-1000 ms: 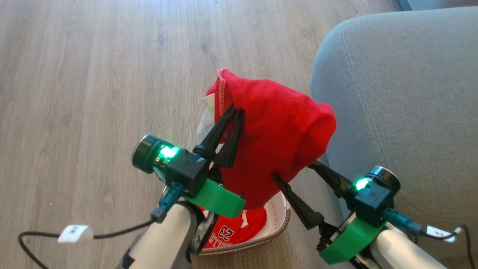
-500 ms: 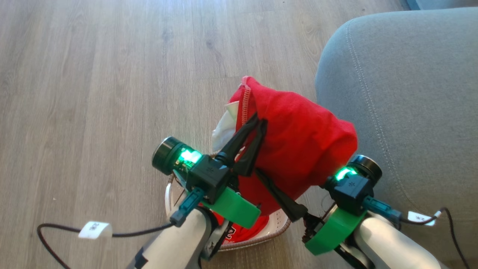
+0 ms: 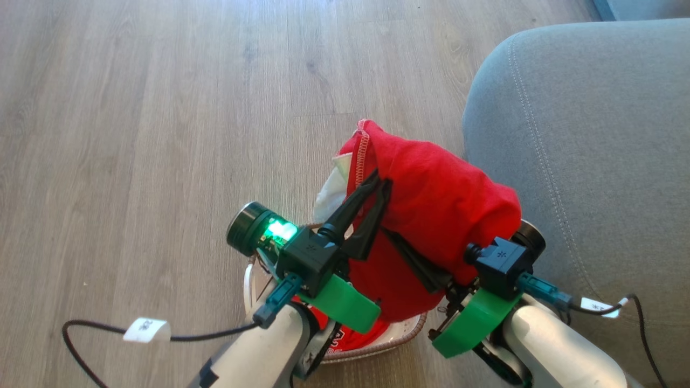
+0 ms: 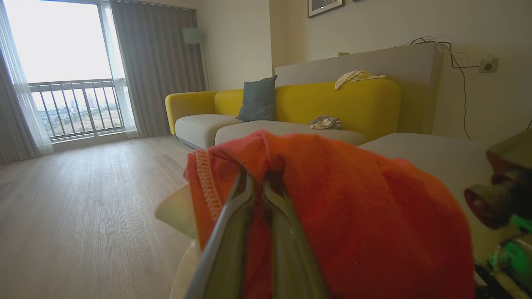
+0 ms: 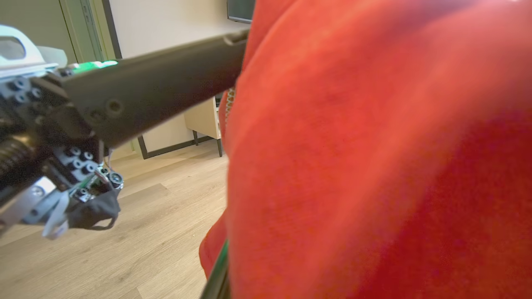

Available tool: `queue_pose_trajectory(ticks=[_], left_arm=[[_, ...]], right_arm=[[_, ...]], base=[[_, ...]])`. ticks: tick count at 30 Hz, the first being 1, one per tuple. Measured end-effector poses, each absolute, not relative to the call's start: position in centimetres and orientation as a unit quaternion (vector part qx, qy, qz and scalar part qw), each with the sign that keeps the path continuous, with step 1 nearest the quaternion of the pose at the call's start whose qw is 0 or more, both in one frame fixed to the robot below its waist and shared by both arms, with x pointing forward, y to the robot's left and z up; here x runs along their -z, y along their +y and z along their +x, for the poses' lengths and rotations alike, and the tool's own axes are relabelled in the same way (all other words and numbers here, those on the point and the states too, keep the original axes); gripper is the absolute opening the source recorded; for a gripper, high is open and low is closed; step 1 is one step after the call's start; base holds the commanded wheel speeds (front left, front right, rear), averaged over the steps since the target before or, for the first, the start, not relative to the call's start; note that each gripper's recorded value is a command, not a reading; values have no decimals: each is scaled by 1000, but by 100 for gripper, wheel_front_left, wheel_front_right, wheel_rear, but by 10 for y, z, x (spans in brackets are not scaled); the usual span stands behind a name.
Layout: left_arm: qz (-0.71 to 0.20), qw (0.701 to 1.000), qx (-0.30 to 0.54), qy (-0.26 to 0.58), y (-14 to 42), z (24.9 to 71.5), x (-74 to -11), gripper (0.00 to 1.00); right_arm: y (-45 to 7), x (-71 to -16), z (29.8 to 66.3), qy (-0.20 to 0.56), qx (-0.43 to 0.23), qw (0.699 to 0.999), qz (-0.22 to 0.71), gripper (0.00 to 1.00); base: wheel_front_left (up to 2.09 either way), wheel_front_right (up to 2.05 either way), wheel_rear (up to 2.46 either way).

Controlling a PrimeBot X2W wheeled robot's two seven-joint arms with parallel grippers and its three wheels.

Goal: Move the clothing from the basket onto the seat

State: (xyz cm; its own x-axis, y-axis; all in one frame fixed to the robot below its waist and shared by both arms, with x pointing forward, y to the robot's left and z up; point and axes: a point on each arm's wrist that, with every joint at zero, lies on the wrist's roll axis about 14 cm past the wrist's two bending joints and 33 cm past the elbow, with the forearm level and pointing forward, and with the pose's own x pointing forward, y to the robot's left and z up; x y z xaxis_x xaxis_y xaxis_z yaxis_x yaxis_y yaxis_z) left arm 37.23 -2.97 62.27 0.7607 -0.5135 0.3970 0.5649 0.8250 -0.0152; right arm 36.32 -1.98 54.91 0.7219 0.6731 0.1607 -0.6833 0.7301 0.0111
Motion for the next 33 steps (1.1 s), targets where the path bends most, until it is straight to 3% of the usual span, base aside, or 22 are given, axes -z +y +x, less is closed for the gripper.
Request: queue_pose_trajectory(ticks=[12,17,33], left_arm=[[-62,943,274,-179,-23,381,-614,0],[-59,944,276,-172,-23,382,-609,100],[-55,955,262,-132,-14,377,-581,100]], right_arm=[[-26,-556,366,-83,-355,930,38,0],[-30,-560,367,-89,-348,932,37,0],[-65,-567,378,-115,-292,949,-15,0]], base=[[0,0,0],[0,0,0],[0,0,0]])
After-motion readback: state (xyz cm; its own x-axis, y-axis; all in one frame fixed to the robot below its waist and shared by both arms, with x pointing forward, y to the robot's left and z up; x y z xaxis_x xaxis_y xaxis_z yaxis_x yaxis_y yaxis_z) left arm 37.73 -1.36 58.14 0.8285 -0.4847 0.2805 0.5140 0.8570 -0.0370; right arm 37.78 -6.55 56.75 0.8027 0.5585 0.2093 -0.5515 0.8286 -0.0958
